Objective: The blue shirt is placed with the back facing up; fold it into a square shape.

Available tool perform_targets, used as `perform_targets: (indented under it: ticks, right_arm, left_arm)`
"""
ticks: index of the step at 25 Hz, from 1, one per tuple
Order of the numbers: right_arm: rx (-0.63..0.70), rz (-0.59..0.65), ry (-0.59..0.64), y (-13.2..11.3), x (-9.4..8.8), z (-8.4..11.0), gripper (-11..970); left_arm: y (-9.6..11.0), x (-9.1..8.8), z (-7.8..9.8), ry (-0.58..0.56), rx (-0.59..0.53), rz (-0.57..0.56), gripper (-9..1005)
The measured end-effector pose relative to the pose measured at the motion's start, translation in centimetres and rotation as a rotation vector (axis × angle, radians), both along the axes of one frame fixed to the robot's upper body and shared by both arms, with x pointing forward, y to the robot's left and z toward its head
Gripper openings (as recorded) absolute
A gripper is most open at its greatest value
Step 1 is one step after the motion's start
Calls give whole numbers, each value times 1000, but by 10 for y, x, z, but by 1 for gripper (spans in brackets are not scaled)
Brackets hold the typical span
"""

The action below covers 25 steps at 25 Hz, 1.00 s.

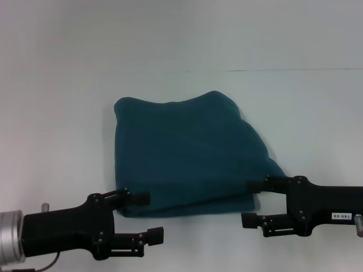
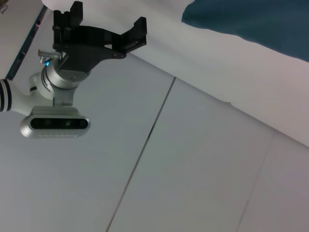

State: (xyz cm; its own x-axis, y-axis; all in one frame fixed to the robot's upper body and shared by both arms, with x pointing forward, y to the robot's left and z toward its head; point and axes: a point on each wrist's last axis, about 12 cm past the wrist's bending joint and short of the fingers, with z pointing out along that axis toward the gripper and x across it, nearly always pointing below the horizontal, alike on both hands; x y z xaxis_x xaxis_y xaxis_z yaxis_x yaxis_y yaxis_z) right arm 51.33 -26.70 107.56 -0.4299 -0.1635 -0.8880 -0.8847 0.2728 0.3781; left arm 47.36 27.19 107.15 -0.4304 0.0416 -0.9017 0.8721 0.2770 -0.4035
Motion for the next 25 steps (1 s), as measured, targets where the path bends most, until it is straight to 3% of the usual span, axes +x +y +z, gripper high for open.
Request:
perform_targets:
  ticks: [25]
  right_arm:
    - [-21, 41, 16, 8, 0, -2, 927]
  left_arm:
    - [-5, 8, 3, -25, 20, -23, 937]
